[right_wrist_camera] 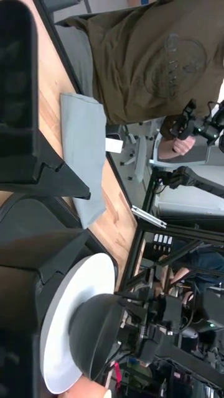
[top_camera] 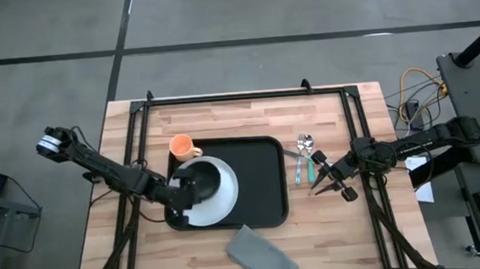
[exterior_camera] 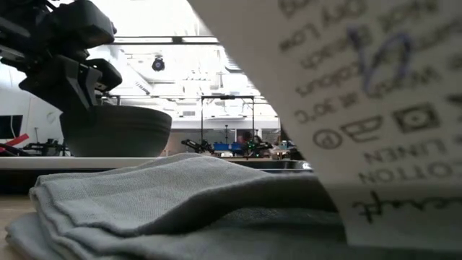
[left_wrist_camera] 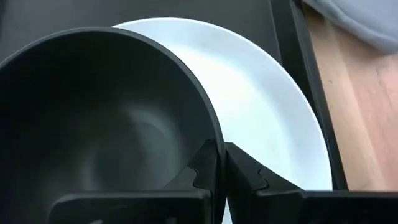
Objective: Set up tray
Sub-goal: Put the black bowl on top of the white plate
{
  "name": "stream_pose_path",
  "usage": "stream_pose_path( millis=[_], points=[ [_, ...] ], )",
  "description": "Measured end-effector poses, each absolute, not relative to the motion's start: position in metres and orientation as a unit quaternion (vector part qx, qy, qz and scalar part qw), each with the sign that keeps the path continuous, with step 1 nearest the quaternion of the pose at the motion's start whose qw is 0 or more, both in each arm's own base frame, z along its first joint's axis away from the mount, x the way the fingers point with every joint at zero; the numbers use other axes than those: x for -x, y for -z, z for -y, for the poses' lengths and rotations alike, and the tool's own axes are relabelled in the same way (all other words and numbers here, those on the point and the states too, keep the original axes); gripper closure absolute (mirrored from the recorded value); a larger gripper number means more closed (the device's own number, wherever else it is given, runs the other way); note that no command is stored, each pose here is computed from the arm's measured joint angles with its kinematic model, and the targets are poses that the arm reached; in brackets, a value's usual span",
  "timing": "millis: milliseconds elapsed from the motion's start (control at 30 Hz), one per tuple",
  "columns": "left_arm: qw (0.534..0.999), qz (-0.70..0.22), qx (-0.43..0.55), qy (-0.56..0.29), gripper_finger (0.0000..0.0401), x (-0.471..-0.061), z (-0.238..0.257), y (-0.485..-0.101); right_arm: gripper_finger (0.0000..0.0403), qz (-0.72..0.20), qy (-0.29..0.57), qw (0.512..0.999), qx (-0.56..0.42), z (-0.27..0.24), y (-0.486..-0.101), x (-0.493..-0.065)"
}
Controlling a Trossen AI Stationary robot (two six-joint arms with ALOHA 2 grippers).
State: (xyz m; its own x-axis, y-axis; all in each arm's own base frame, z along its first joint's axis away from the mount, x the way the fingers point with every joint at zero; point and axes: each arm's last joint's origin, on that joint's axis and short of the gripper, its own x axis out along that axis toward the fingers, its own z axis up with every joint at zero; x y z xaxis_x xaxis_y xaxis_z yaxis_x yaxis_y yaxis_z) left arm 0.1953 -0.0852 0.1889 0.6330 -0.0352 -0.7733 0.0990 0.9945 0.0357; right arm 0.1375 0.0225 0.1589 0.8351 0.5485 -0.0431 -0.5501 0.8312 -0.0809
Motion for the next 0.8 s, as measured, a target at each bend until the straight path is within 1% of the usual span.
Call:
stream_pose_path(
  millis=[333,800],
  points=[
    [0.901,-0.429,-0.037,0.052,0.0401,-0.1927,0.0949,-0.1878,0.0335,-0.01,-0.287,0.957,0.045,-0.0225,-0.1589,-0.1375],
    [0.894,-0.445,-0.014,0.05,0.0395,-0.1905,0.0947,-0.1859,0.0317,-0.01,-0.287,0.957,0.045,-0.0225,-0.1589,-0.1375]
  ],
)
